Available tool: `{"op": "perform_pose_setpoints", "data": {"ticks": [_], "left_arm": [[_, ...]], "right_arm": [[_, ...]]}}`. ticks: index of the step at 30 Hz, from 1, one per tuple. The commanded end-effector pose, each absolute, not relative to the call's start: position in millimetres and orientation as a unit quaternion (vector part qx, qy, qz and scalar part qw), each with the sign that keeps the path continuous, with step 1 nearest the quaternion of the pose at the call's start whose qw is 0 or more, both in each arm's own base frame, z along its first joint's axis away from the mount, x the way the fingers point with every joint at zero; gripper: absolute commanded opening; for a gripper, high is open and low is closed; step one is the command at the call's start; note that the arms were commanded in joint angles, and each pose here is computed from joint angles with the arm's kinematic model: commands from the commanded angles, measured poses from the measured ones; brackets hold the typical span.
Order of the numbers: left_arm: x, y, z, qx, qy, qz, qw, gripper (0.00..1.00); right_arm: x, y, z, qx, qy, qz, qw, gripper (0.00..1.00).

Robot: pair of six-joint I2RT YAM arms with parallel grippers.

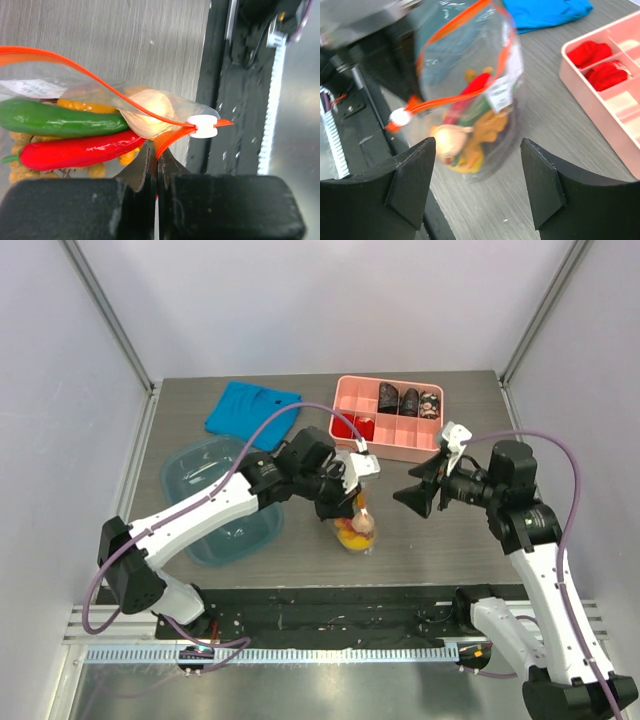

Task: Place the food in the zip-top bag and seal the zipper
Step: Adjust the zipper food storage bag at the center of the board.

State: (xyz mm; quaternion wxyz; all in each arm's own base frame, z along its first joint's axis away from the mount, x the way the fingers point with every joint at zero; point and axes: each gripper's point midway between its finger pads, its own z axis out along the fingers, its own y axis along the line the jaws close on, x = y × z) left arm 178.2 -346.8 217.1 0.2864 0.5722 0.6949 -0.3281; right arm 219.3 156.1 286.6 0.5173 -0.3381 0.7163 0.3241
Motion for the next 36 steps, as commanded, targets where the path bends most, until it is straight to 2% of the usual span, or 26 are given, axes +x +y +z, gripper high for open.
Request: {"op": "perform_pose_setpoints", "data": {"ticks": [1, 6, 12, 21, 24, 28, 36], "left_arm": [[188.6, -379.7, 260.1, 0.476, 0.724, -0.392, 0.309, 0.00], [203.9, -393.9, 256.5, 0.414, 0.770, -0.388, 0.291, 0.00], [209.7, -402.2, 260.0, 0.397, 0.777, -0.393, 0.290, 0.00], [206.3, -416.9, 267.1, 0.378, 0.779, -0.424, 0.265, 0.00], [204.1, -416.4, 270.2, 0.387, 0.772, -0.426, 0.269, 0.00], [198.4, -413.4, 268.3, 0.397, 0.768, -0.429, 0.263, 0.00], [184.2, -408.6, 275.6, 0.412, 0.750, -0.450, 0.255, 0.00]], "right_arm": [[196.7, 162.5, 285.5, -0.398, 0.672, 0.334, 0.529, 0.74], [175.2, 164.7, 270.4, -0.444, 0.646, 0.339, 0.520, 0.75], [184.8, 168.2, 272.4, -0.447, 0.628, 0.336, 0.541, 0.72], [200.3, 186.7, 260.2, -0.490, 0.599, 0.311, 0.552, 0.56], [204.3, 189.1, 256.4, -0.499, 0.599, 0.292, 0.554, 0.48], [209.2, 189.6, 252.2, -0.506, 0.598, 0.276, 0.557, 0.33], [221.7, 180.2, 246.8, -0.478, 0.627, 0.246, 0.564, 0.32]]}}
